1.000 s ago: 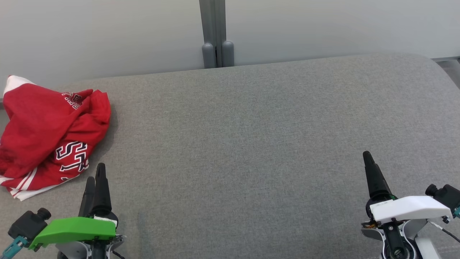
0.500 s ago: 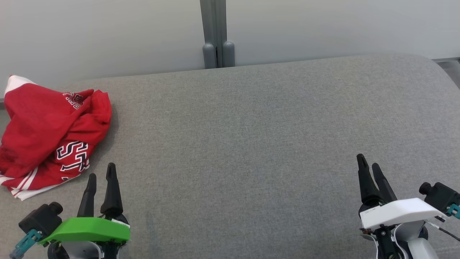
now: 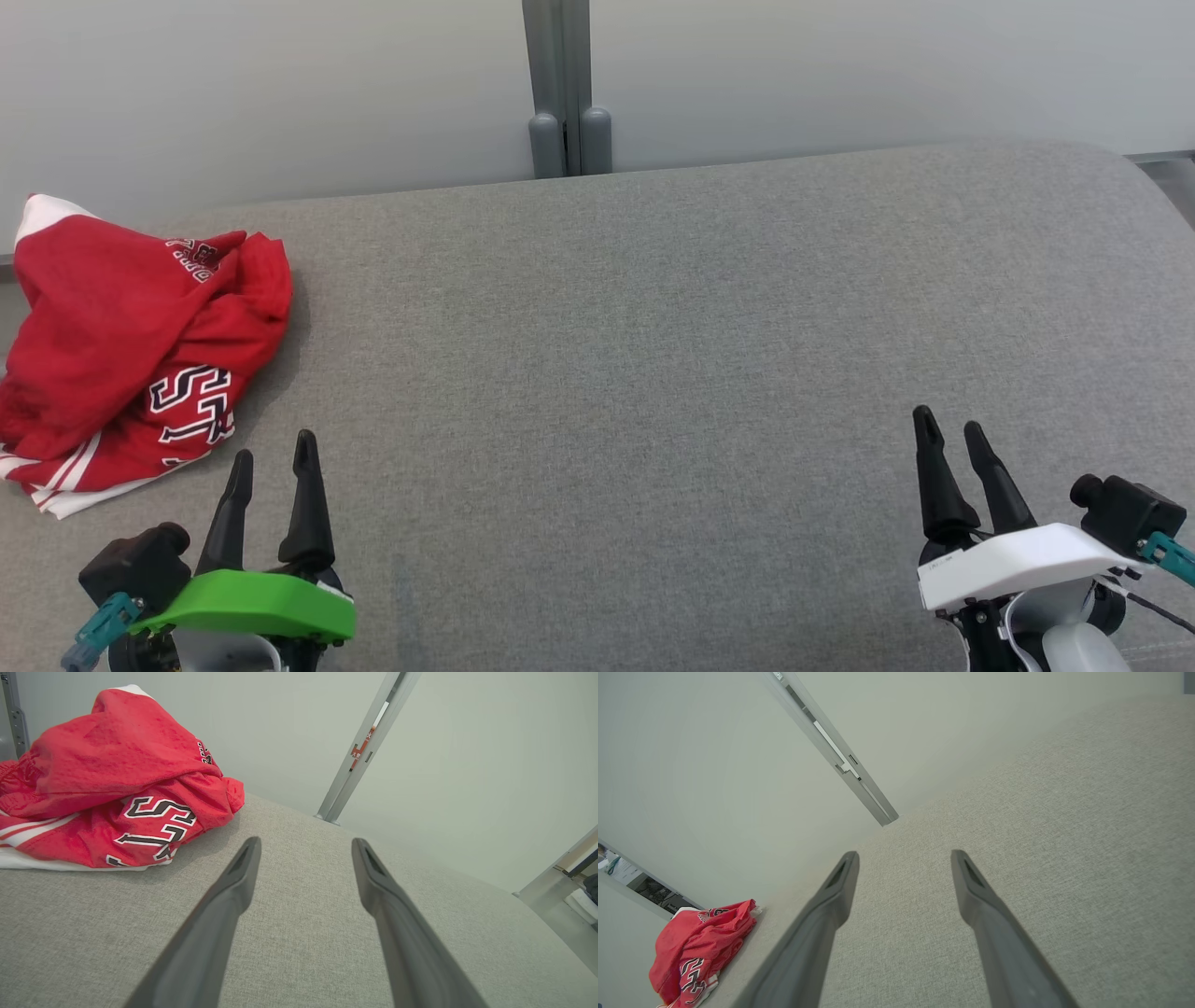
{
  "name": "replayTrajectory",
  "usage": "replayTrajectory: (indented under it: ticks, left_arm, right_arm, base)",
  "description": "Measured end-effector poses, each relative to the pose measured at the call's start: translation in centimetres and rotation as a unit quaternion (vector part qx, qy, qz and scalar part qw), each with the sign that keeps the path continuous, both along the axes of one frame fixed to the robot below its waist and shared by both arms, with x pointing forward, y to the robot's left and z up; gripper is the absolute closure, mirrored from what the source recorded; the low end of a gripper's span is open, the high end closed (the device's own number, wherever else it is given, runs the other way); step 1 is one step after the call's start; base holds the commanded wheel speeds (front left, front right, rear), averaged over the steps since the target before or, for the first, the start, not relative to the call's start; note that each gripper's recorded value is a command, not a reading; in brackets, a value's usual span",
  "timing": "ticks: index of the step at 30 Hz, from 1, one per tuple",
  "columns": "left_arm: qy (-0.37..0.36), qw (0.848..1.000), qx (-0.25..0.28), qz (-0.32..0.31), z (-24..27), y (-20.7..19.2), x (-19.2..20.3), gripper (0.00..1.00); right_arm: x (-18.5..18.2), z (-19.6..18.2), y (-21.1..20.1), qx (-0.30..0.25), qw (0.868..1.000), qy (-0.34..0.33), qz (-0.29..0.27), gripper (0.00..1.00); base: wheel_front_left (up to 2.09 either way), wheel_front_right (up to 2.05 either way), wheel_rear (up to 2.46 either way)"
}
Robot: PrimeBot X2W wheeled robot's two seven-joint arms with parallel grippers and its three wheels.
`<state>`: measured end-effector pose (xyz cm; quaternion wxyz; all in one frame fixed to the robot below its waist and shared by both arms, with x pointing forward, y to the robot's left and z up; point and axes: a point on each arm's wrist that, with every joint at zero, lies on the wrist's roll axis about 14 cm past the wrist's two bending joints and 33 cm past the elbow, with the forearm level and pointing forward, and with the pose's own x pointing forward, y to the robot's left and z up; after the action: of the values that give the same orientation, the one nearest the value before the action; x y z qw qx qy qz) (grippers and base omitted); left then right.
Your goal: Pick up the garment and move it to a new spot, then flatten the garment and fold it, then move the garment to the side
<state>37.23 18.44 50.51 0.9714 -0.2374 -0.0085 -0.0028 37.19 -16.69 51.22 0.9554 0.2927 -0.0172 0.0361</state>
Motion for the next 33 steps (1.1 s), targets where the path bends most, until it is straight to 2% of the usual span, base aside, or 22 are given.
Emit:
replayTrajectory:
  ticks: [17,33]
  left_arm:
    - [-0.010,0.996,0.088,-0.008,0.0,-0.4,-0.2,0.00]
    - [-0.022,0.989,0.144,-0.015,0.1,-0.8,-0.5,0.00]
  right_arm:
    - [-0.2,0.4,0.5,-0.085,0.996,-0.021,0.008,0.00]
    - [-0.5,0.8,1.2,-0.152,0.987,-0.041,0.018,0.00]
  base:
    - [0.00,0.00,0.00]
    - [0.00,0.00,0.00]
